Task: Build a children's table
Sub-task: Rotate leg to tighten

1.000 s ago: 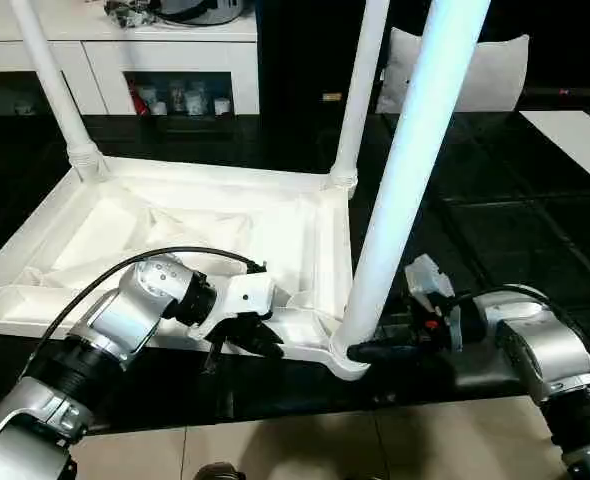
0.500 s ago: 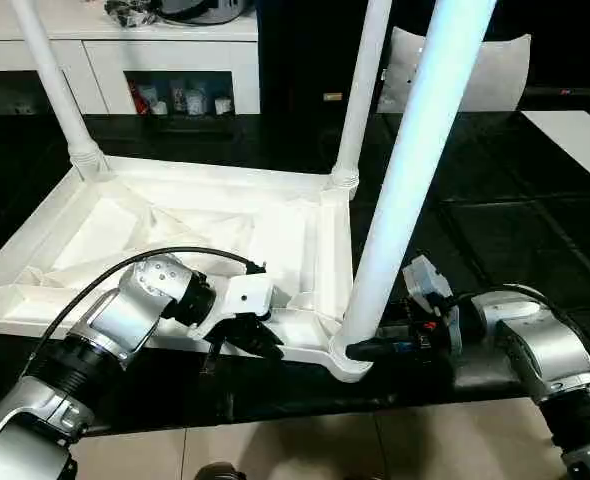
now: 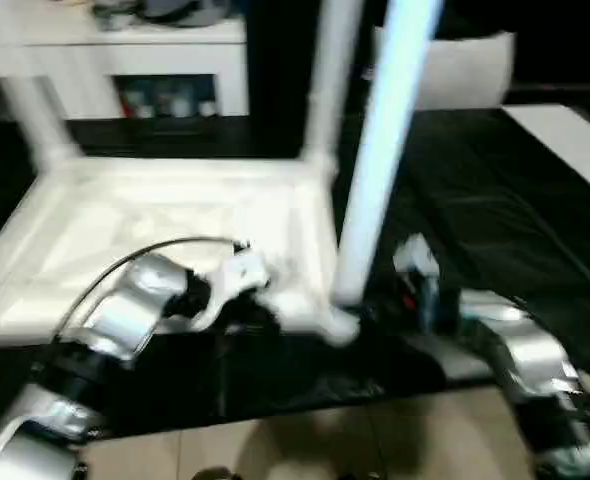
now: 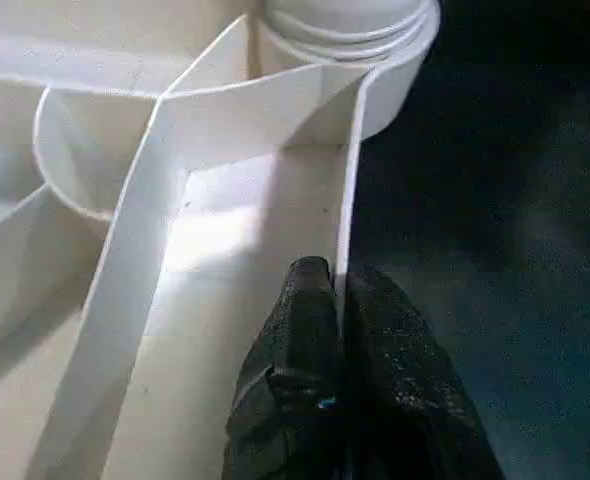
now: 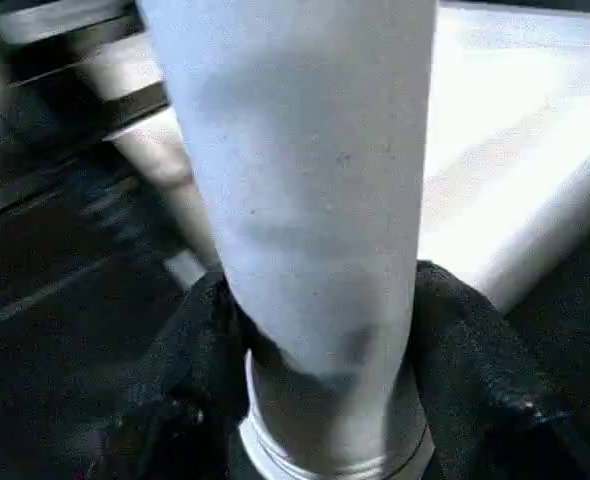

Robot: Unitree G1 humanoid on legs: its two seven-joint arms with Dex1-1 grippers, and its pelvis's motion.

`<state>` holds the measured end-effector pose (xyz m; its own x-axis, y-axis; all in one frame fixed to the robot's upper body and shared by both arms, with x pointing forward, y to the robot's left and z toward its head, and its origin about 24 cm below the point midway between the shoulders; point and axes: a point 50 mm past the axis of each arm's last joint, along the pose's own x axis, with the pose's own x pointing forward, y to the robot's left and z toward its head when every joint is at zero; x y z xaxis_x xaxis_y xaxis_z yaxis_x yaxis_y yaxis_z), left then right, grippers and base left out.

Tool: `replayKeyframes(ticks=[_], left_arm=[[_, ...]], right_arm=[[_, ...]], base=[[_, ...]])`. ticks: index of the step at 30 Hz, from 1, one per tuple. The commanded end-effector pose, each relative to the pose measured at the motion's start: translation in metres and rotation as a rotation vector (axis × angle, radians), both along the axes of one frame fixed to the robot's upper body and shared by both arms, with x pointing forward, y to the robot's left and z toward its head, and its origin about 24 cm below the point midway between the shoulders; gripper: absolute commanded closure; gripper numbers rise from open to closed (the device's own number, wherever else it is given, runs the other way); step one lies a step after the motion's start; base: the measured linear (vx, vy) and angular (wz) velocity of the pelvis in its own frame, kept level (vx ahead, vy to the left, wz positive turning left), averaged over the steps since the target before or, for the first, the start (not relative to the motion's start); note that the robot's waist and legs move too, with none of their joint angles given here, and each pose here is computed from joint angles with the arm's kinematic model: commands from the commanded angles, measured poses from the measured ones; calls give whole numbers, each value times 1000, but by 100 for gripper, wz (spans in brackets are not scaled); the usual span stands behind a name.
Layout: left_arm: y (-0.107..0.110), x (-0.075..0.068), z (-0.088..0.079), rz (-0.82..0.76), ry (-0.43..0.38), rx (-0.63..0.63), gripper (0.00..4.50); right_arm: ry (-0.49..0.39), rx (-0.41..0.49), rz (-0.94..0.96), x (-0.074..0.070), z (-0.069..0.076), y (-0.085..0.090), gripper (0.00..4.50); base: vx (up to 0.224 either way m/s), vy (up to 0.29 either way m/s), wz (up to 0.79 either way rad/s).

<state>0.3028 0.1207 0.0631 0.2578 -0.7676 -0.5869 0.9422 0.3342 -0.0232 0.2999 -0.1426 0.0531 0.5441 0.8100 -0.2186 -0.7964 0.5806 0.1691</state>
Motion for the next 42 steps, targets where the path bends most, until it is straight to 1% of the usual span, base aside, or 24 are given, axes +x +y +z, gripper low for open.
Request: replayKeyframes(ticks=[1,2,5,6,7,8,10,11,13,14,21,22,23,26,28,29,30,31,34,35,36,37,39,42], left_arm=[[-36,2,24,46,-96,-151,450],[-36,2,24,46,-96,-151,450],[-59,3,27,204,-151,-187,450],[-65,4,28,253,-171,-200,450],[-65,4,28,253,-171,-200,450],[-71,3,30,277,-190,-208,450],[-77,2,31,291,-198,-217,450],[-77,2,31,291,-198,-217,450],[-77,1,30,284,-215,-184,450],[-77,1,30,284,-215,-184,450],[-69,2,27,282,-214,-151,450],[-59,2,25,266,-207,-126,450],[-56,2,24,250,-207,-116,450],[-49,0,21,179,-192,-107,450],[-45,-3,20,122,-187,-99,450],[-45,-3,20,122,-187,-99,450],[-37,-7,17,28,-177,-84,450],[-37,-7,17,28,-177,-84,450],[-28,-11,15,-56,-149,-73,450],[-28,-11,15,-56,-149,-73,450],[-25,-12,15,-91,-144,-64,450],[-16,-16,14,-209,-122,-44,450],[-12,-17,13,-252,-110,-34,450],[-4,-19,12,-365,-81,5,450]], right_arm=[[54,20,-49,7,-7,31,253],[54,20,-49,7,-7,31,253],[64,-4,-258,22,-12,39,253],[60,-3,-306,26,-12,41,253],[60,-3,-306,26,-12,41,253],[51,1,-334,29,-12,41,219],[44,4,-368,31,-13,39,184],[44,4,-368,31,-13,39,184],[19,4,-396,31,-12,34,153],[19,4,-396,31,-12,34,153],[-21,16,-374,27,-9,27,88],[-73,17,-346,24,-4,12,69],[-91,16,-327,23,-1,7,69],[-138,-9,-251,20,5,-8,43],[-158,-29,-190,18,8,-15,36],[-158,-29,-190,18,8,-15,20],[-171,-58,-74,13,13,-23,20],[-171,-58,-74,13,13,-23,2],[-182,-108,49,6,16,-30,2],[-182,-108,49,6,16,-30,2],[-178,-106,103,2,17,-30,2],[-158,-86,240,-6,20,-30,2],[-150,-80,286,-9,21,-29,2],[-97,-70,405,-15,19,-27,2]], base=[[0,0,0],[0,0,0],[0,0,0],[0,0,0],[0,0,0],[0,0,0],[0,0,0],[0,0,0],[0,0,0],[0,0,0],[0,0,0],[0,0,0],[0,0,0],[0,0,0],[0,0,0],[0,0,0],[0,0,0],[0,0,0],[0,0,0],[0,0,0],[0,0,0],[0,0,0],[0,0,0],[0,0,0]])
